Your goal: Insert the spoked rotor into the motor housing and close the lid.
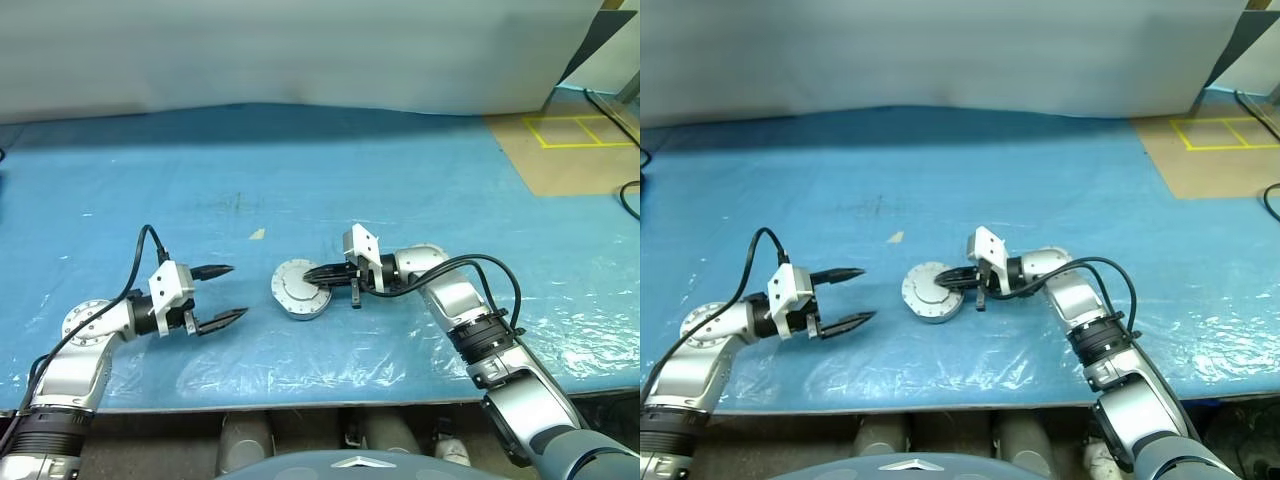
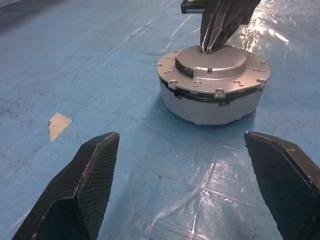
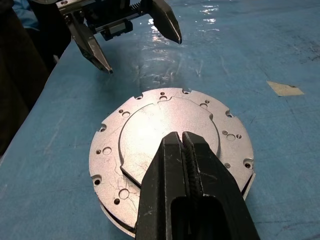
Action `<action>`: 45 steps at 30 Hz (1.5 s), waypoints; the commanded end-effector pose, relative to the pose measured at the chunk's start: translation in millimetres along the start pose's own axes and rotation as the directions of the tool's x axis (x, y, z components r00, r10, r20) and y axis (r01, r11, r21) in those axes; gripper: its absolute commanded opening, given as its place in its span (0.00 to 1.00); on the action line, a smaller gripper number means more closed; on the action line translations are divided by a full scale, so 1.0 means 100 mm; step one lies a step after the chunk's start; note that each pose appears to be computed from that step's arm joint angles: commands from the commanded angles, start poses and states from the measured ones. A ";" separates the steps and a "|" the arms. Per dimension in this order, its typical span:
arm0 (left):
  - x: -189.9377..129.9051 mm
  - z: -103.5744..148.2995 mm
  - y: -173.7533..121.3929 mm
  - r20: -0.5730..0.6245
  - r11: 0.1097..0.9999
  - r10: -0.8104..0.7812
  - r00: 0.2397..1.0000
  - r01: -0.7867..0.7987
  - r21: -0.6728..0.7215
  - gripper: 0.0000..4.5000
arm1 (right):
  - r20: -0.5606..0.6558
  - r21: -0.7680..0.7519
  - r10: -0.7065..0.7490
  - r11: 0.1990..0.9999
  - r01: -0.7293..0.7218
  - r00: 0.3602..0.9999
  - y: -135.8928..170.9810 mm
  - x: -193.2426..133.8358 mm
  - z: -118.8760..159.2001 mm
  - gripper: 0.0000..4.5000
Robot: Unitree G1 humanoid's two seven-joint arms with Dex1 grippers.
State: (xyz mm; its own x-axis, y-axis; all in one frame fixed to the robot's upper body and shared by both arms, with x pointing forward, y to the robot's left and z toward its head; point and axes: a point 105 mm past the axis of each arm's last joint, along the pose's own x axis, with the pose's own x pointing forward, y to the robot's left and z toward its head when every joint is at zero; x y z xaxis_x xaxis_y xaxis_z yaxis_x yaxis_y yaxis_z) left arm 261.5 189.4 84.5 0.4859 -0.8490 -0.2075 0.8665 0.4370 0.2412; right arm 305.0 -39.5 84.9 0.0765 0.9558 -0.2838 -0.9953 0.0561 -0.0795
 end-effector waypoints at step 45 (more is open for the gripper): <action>-0.08 -0.11 -0.05 0.007 1.000 -0.003 1.000 0.003 -0.002 0.94 | 0.036 -0.048 0.070 0.997 -0.068 0.997 0.07 0.10 0.22 0.88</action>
State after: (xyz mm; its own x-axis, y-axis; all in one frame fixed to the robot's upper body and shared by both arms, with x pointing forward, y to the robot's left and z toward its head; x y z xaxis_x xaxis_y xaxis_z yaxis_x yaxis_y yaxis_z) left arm 255.1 198.2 67.2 0.4844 -0.8479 -0.2155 0.8708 0.4436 0.2120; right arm 305.0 -29.6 95.6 0.0392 0.9598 -0.2780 -0.9962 0.0159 -0.0855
